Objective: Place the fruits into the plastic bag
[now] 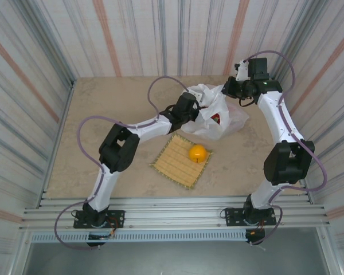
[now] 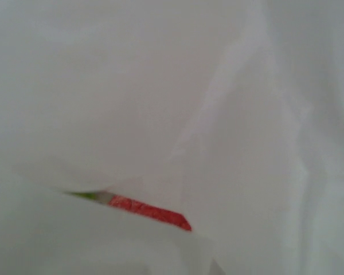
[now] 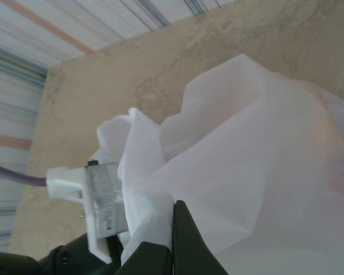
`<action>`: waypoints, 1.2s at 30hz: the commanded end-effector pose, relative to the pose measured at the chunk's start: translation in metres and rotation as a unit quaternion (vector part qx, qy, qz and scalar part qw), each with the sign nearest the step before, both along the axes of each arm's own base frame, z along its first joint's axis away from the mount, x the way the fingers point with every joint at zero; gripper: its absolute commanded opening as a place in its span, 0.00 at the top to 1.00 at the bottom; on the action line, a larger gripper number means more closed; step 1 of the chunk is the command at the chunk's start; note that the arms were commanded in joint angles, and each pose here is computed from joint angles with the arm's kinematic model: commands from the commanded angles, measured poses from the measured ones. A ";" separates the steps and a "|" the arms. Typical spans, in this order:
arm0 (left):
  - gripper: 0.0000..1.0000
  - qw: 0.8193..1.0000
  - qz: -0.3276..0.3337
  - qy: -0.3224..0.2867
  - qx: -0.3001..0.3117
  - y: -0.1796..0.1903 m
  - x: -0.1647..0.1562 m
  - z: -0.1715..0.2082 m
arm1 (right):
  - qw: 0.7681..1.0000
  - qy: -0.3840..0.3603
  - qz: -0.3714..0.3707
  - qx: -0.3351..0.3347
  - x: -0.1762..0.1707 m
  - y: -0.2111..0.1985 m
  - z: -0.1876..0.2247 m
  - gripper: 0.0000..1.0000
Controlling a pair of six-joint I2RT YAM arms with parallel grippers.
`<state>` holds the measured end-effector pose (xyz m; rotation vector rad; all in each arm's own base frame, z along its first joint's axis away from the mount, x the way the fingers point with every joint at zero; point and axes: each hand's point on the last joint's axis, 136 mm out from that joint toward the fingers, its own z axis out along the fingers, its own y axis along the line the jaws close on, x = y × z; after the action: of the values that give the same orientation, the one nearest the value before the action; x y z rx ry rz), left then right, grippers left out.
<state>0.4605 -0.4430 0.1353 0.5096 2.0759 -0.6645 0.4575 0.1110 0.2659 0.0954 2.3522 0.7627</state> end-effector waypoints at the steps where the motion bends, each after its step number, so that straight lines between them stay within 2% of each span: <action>1: 0.37 0.999 -0.009 -0.041 -0.005 -0.012 0.008 0.008 | 1.000 -0.012 -0.001 0.008 0.004 0.002 0.012 1.00; 9: 0.35 0.997 -0.021 -0.063 0.027 -0.020 0.019 -0.018 | 1.000 -0.004 -0.004 0.019 0.008 0.003 0.007 1.00; 14: 0.34 0.998 0.002 -0.058 0.039 -0.019 0.036 -0.026 | 1.000 -0.002 -0.006 0.018 0.008 0.002 0.005 1.00; 19: 0.29 0.998 0.007 -0.052 0.036 -0.015 0.040 -0.026 | 1.000 0.000 -0.008 0.016 0.008 -0.001 0.004 1.00; 27: 0.21 0.998 -0.010 -0.056 0.027 -0.006 0.025 -0.004 | 1.000 0.002 -0.012 0.017 0.009 -0.007 0.002 1.00; 36: 0.17 0.998 -0.048 -0.043 0.015 0.006 -0.009 0.018 | 1.000 0.003 -0.019 0.017 0.009 -0.015 0.001 1.00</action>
<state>0.4609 -0.4427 0.1094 0.6217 2.0598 -0.6148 0.4642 0.0980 0.2647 0.1374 2.3400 0.7616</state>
